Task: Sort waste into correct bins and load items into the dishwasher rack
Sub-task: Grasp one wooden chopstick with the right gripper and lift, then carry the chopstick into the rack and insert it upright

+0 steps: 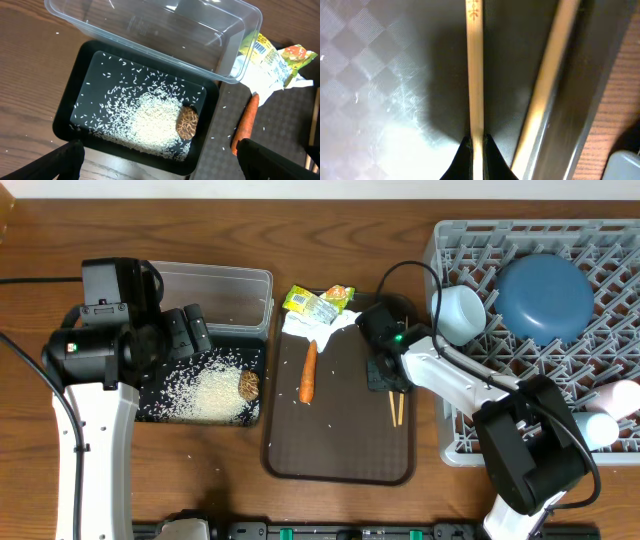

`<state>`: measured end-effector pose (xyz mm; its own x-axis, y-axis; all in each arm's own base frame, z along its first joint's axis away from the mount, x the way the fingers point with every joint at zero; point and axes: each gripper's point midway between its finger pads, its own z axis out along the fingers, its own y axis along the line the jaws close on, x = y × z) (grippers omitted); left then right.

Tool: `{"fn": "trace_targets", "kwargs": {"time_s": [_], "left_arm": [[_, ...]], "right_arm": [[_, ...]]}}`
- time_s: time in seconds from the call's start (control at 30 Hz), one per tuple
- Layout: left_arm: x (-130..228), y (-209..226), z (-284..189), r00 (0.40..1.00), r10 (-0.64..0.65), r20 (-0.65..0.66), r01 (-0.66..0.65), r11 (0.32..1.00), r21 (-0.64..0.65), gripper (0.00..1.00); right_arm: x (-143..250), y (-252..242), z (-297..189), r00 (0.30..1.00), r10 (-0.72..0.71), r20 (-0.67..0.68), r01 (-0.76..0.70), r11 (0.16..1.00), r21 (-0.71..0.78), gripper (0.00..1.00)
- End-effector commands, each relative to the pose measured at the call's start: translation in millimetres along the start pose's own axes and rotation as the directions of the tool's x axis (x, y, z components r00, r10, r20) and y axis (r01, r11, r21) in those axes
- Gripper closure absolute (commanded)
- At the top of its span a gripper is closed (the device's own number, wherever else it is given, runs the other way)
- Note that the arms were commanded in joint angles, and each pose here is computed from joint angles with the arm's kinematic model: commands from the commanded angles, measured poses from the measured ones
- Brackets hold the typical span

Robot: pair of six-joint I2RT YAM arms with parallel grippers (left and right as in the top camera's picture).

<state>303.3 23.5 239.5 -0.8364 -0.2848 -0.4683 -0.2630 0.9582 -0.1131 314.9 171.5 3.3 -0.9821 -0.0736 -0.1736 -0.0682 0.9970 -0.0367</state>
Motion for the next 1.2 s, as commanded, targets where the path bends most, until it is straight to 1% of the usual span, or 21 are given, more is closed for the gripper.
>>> {"fn": "trace_targets", "kwargs": {"time_s": [0.0,0.1,0.2,0.3,0.4,0.5,0.63,0.77,0.97,1.1,1.17], "left_arm": [[0,4,-2,1.0,0.013,0.006,-0.013,1.0,-0.017,0.02],[0,4,-2,1.0,0.013,0.006,-0.013,1.0,-0.017,0.02],[0,4,-2,1.0,0.013,0.006,-0.013,1.0,-0.017,0.02],[0,4,-2,1.0,0.013,0.005,-0.013,1.0,-0.017,0.02],[0,4,-2,1.0,0.013,0.005,-0.013,1.0,-0.017,0.02],[0,4,-1,1.0,0.013,0.005,-0.013,1.0,-0.017,0.02],[0,4,-1,1.0,0.013,0.005,-0.013,1.0,-0.017,0.02],[0,4,-1,1.0,0.013,0.005,-0.013,1.0,-0.017,0.02],[0,4,-1,1.0,0.013,0.005,-0.013,1.0,-0.017,0.02],[0,4,-2,1.0,0.013,0.006,-0.013,1.0,-0.017,0.02],[0,4,-2,1.0,0.013,0.005,-0.013,1.0,-0.017,0.02]], "right_arm": [[-24,24,-41,0.986,-0.138,0.095,0.149,0.982,-0.119,0.99],[-43,35,-85,0.964,-0.178,0.195,0.214,0.96,-0.181,0.99],[-61,28,-130,0.942,-0.152,0.3,0.216,0.957,-0.194,0.99],[-72,7,-160,0.922,-0.101,0.373,0.187,0.962,-0.199,0.99],[-78,-30,-177,0.915,-0.047,0.4,0.128,0.976,-0.178,0.99],[-81,-76,-178,0.922,0.035,0.386,0.024,0.989,-0.147,0.99],[-80,-139,-168,0.931,0.111,0.348,-0.085,0.992,-0.09,0.99],[-77,-182,-165,0.932,0.121,0.343,-0.113,0.993,-0.042,0.99],[-71,-213,-159,0.944,0.066,0.324,-0.08,0.996,0.03,0.99],[-63,-235,-140,0.964,0.07,0.258,-0.113,0.981,0.156,0.99],[-58,-239,-128,0.974,0.069,0.215,-0.11,0.977,0.182,0.99]]}}
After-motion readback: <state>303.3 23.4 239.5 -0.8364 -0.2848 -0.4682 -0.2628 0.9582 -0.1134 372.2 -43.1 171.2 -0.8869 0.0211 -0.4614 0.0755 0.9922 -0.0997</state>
